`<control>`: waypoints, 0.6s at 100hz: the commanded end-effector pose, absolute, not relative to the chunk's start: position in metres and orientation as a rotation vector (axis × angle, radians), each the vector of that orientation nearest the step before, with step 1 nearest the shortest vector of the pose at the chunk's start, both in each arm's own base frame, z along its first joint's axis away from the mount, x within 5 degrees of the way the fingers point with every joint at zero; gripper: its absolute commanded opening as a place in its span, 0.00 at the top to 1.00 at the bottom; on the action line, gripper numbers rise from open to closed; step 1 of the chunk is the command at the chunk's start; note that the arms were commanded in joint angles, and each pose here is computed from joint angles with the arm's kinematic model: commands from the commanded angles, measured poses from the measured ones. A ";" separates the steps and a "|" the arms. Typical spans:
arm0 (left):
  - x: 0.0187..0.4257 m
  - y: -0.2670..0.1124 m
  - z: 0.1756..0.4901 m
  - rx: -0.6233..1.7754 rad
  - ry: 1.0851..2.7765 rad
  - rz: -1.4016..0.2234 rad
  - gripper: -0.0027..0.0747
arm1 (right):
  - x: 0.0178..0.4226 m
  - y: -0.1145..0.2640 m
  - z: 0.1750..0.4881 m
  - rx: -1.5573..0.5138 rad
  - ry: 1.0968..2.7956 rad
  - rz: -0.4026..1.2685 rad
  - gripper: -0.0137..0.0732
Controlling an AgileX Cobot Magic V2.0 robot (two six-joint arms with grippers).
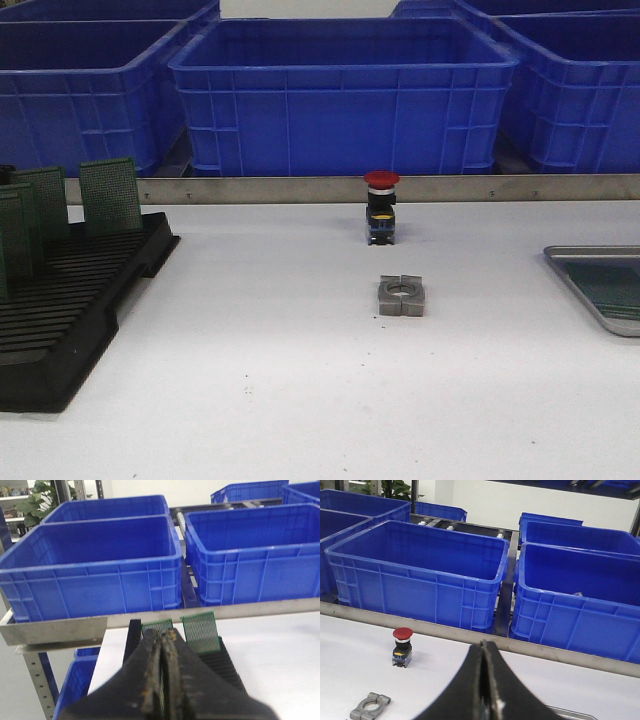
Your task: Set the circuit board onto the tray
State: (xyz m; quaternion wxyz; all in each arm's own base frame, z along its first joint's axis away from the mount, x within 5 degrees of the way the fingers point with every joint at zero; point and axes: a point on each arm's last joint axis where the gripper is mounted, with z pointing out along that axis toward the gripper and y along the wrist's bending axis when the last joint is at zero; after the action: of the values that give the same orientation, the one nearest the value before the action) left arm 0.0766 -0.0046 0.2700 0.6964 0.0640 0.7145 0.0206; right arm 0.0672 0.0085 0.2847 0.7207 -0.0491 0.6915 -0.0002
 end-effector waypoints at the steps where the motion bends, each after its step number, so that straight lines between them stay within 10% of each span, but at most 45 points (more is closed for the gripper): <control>1: 0.070 -0.004 0.270 0.125 1.505 0.043 0.99 | 0.066 0.005 0.296 -0.068 1.474 -0.026 0.92; 60: 0.055 -0.003 0.203 0.176 1.448 0.100 0.99 | 0.066 0.005 0.296 -0.069 1.475 -0.025 0.92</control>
State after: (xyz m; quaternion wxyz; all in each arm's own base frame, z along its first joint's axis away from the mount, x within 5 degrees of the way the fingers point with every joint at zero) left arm 0.0563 -0.0028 0.2045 0.7088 0.0809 0.6994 0.0437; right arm 0.0672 0.0084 0.2848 0.7210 -0.0486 0.6912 -0.0007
